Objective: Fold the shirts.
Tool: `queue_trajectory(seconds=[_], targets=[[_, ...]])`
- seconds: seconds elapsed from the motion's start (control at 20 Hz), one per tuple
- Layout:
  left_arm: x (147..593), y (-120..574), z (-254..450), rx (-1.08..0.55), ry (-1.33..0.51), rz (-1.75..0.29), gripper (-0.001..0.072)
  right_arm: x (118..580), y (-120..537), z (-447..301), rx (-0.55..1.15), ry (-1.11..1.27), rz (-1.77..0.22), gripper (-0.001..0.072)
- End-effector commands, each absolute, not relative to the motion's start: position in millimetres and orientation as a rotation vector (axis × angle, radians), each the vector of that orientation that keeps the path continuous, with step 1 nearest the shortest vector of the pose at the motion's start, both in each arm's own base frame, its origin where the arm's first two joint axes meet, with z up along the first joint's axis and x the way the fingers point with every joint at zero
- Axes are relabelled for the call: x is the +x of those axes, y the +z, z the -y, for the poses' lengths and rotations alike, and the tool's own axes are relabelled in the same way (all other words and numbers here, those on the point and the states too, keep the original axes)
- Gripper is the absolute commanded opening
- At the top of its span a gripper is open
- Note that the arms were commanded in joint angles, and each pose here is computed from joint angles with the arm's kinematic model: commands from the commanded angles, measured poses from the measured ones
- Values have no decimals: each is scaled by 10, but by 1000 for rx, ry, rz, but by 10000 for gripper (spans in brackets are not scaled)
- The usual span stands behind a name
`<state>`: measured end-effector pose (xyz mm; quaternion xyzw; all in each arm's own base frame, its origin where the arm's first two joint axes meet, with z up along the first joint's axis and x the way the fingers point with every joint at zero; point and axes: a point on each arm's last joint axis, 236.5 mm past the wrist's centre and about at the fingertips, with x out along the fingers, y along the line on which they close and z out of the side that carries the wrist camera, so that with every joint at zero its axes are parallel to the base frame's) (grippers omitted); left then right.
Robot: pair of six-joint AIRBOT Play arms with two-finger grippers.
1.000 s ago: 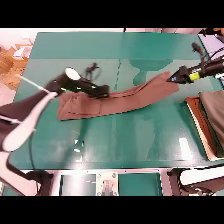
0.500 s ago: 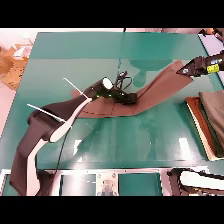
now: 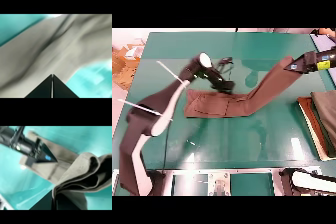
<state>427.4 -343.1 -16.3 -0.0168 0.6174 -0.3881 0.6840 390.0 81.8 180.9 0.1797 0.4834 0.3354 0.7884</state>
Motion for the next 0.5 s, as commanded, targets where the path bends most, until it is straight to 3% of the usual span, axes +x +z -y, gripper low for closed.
queue_trajectory(seconds=[0.0,0.25,0.45], targets=[[4247,98,1935,266,-566,-1535,24,3876,1915,-1449,390,830,-1023,12],[4181,474,1010,218,-401,-1549,24,3860,1772,-2981,372,957,-941,12],[4184,684,267,93,-258,-1524,24,3911,983,-4280,407,954,-924,13]])
